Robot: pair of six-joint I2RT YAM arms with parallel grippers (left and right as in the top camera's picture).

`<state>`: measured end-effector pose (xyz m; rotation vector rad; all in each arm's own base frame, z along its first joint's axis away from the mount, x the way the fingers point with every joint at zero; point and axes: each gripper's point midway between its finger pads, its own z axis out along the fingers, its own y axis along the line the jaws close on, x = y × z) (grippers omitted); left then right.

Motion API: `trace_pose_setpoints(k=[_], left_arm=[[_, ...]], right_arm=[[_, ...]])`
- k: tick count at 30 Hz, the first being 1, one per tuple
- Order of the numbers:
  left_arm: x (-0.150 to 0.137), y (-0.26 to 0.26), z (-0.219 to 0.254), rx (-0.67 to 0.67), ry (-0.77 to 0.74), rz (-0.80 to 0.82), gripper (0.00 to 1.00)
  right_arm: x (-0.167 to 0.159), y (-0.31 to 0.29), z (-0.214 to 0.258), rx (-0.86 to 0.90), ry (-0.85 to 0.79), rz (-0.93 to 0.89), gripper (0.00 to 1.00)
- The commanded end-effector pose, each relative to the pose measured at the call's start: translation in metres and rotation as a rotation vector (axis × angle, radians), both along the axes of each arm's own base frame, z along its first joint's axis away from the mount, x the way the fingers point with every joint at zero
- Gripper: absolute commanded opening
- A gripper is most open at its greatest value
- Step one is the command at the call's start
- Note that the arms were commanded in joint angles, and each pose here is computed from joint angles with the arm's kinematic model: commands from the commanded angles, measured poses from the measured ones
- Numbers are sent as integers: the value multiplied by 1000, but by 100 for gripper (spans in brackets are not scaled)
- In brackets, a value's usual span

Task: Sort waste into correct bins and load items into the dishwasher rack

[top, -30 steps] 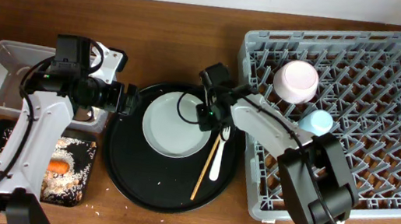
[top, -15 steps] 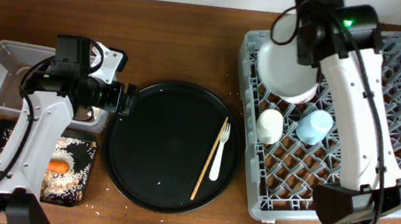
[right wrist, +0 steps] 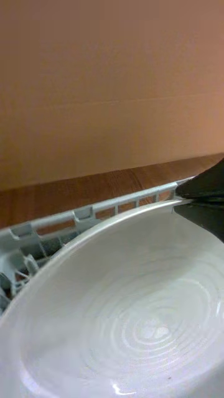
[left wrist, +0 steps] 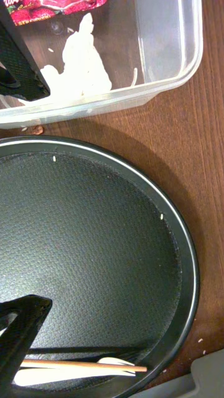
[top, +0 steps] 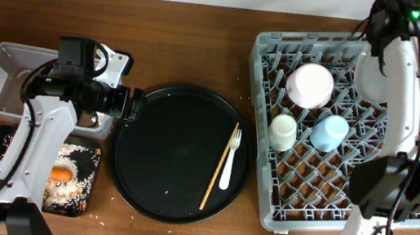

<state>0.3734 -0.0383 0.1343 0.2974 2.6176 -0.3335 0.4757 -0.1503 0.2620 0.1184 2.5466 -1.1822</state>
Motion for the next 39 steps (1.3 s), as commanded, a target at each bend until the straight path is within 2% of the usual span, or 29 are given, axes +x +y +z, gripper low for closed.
trace_pose_setpoints(k=[1, 4, 7, 8, 9, 10, 11, 12, 13, 14, 16, 18, 20, 22, 23, 25, 27, 28, 29, 31, 33, 36, 39], left_arm=[[0, 2, -2, -1, 2, 0, 99], [0, 2, -2, -1, 2, 0, 99], [0, 2, -2, -1, 2, 0, 99], [0, 2, -2, -1, 2, 0, 99], [0, 2, -2, -1, 2, 0, 99], [0, 2, -2, -1, 2, 0, 99], [0, 2, -2, -1, 2, 0, 99], [0, 2, -2, -1, 2, 0, 99], [0, 2, -2, -1, 2, 0, 99], [0, 2, -2, -1, 2, 0, 99], [0, 2, -2, -1, 2, 0, 99], [0, 2, -2, -1, 2, 0, 99], [0, 2, -2, -1, 2, 0, 99], [0, 2, -2, -1, 2, 0, 99], [0, 2, -2, -1, 2, 0, 99], [0, 2, -2, -1, 2, 0, 99], [0, 2, -2, -1, 2, 0, 99], [0, 2, -2, -1, 2, 0, 99], [0, 2, -2, -1, 2, 0, 99], [0, 2, -2, -1, 2, 0, 99], [0, 2, -2, -1, 2, 0, 99], [0, 2, -2, -1, 2, 0, 99], [0, 2, -2, -1, 2, 0, 99]], right_arm=[[2, -3, -31, -24, 118, 48, 4], [4, 14, -69, 86, 196, 140, 4], [13, 35, -72, 123, 177, 194, 4], [16, 43, -72, 122, 176, 210, 6], [18, 55, -72, 120, 177, 234, 13], [20, 64, -72, 120, 176, 249, 25], [20, 72, -73, 119, 181, 265, 43], [20, 78, -73, 118, 185, 276, 77], [19, 83, -72, 119, 183, 280, 97], [18, 84, -62, 126, 139, 259, 100], [14, 83, -31, 133, 44, 244, 99], [0, 97, 14, 248, -114, 263, 99], [-24, 127, 44, 466, -223, 305, 99], [-76, 192, 79, 840, -240, 473, 99], [-101, 229, 89, 1048, -197, 578, 99], [-135, 267, 90, 1271, -77, 636, 71], [-149, 288, 81, 1292, 4, 653, 63], [-159, 306, 74, 1309, 60, 662, 54], [-169, 322, 57, 1323, 127, 598, 45], [-176, 329, 20, 1256, 196, 469, 40], [-181, 343, -21, 1238, 228, 310, 18], [-183, 372, -101, 1197, 157, 80, 4], [-185, 403, -168, 1078, -43, 95, 4]])
